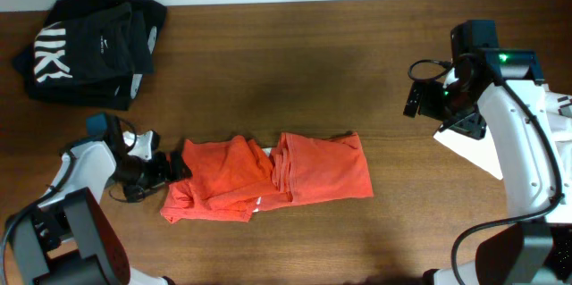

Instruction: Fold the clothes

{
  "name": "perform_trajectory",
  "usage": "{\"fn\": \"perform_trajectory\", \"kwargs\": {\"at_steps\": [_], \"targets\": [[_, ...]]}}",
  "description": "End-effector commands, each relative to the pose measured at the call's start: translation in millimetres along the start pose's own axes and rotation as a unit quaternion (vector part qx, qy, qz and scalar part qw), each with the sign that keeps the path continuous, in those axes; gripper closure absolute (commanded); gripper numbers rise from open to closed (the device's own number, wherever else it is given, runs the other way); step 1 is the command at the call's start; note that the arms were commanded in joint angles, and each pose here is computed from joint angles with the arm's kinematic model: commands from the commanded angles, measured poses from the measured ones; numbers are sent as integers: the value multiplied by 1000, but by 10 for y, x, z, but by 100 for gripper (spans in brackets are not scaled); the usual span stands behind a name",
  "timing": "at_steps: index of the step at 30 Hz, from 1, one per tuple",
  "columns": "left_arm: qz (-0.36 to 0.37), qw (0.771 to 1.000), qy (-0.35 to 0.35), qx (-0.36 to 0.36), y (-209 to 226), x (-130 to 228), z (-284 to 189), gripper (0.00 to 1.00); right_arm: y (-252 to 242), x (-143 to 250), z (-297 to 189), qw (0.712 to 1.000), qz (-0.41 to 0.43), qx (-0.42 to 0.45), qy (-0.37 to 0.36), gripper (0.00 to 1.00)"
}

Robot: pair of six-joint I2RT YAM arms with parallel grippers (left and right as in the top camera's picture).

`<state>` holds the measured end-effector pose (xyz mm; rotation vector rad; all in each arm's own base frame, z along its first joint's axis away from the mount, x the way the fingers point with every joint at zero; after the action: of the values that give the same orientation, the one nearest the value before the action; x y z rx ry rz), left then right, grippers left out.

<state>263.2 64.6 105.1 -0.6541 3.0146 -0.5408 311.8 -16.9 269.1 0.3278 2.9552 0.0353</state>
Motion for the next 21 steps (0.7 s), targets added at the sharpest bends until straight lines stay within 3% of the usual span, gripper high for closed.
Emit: {"fn": "perform_trajectory", "kwargs": {"at_steps": [1, 3, 6, 8, 10, 11, 15, 18, 21], "targets": [[32, 996, 23, 78, -69, 150, 85, 2, -19, -15, -13, 1000, 2, 10, -4, 1], [29, 995, 30, 94, -83, 185, 103, 3, -19, -15, -13, 1000, 2, 10, -4, 1], [27, 995, 33, 93, -79, 195, 102, 28, -18, -15, -13, 1000, 2, 10, -4, 1], [26, 995, 35, 93, -80, 201, 100, 54, -18, -15, -13, 1000, 2, 10, -4, 1], [25, 995, 37, 93, -79, 207, 100, 91, -18, -15, -13, 1000, 2, 10, -4, 1], [25, 995, 36, 90, -79, 199, 92, 99, -18, -15, -13, 1000, 2, 10, -4, 1], [-79, 996, 23, -33, -50, 45, -258, 100, -18, -15, -13, 1000, 2, 10, -4, 1], [-69, 997, -14, -31, -265, -70, -811, 99, -18, -15, -13, 1000, 2, 10, -4, 1], [-19, 998, -51, -24, -623, 87, -1265, 99, -18, -15, -13, 1000, 2, 10, -4, 1]]}}
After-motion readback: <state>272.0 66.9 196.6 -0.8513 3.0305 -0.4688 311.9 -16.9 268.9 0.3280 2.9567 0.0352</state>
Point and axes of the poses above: each gripper's point midway between its finger pads, its own z axis out along the fingers, its own y axis along the line the jaws close on, x = y × z, the point moved 10 cm from there along -z, back along the fingers, and after that the axes turned 10 degrees about -z, right-handed, at the moved point
